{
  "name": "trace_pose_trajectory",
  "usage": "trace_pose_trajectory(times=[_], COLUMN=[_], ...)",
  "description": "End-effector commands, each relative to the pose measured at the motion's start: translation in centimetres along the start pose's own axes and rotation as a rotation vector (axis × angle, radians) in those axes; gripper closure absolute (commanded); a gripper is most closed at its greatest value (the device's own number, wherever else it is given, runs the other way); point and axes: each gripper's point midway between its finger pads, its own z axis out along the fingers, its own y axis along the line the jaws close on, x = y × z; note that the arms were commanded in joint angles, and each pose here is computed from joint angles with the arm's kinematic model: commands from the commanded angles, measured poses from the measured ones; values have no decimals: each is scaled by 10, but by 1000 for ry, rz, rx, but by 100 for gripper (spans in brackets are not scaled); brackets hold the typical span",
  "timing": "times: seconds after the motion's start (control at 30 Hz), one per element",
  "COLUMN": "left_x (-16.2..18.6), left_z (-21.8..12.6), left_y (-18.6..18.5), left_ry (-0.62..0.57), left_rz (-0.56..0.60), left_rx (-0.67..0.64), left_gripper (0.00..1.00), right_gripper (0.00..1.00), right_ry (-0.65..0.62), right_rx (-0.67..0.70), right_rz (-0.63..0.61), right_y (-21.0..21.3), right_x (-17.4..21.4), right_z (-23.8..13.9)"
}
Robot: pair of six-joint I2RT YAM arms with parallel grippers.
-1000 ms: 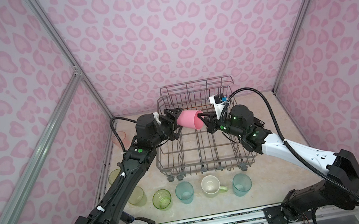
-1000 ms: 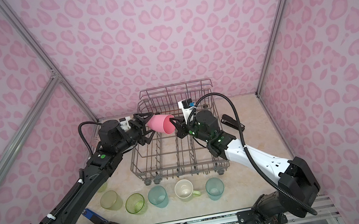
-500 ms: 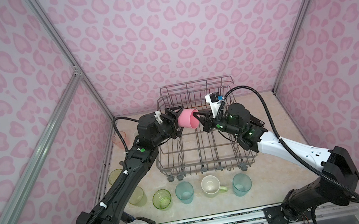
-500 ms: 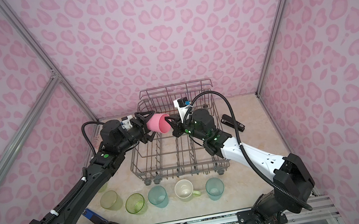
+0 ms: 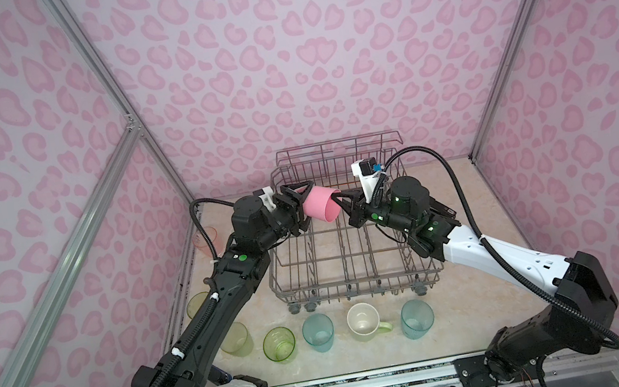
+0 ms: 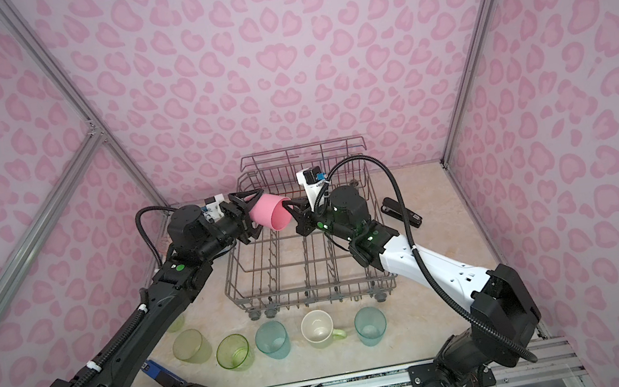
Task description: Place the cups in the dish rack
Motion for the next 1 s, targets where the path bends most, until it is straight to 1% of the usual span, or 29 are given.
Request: trace_pose_trajectory(times=[0.0,0.03,0.07,0.1,0.13,0.2,0.3,0.47,0.57,0.73,0.8,0.87,0.97], left_x=[-3,-5,-7,-9,-13,-19,-28,-44,-51,-58,-60,-65,-80], left_z=[-4,-4,-5,-6,-6,-7,-11,-11,-7,11,21,34,50], left_y=[-25,-26,-27,-29,-22,-24,-23,-17,-13,0,6,11,23], left_ry=[-19,-25,-35,-45,-56,-86,-139,-216,-250,-305,-324,-343,-396], left_rz=[120,137,157,185,198,255,355,524,664,883,963,1018,1060], left_rx=[74,73,75,77,44,40,1,-82,-127,-236,-285,-325,-418], left_gripper=[32,32,32,32,33,33,33,33,33,33,33,33,33], right_gripper=[81,76,67,62,59,53,48,46,45,45,45,45,45], right_ry=[27,32,33,36,43,59,90,148,172,226,242,247,245], right_rx=[-8,-5,-3,8,13,29,65,196,245,359,384,398,408], right_rz=[-3,-2,-4,-7,-8,-14,-16,15,24,19,21,22,26], right_y=[1,0,-1,-3,-3,-7,-14,-41,-52,-73,-79,-82,-84], right_x=[6,8,8,9,11,13,20,35,46,64,70,75,83], right_z=[2,3,2,1,1,-2,-6,-20,-30,-46,-52,-57,-65])
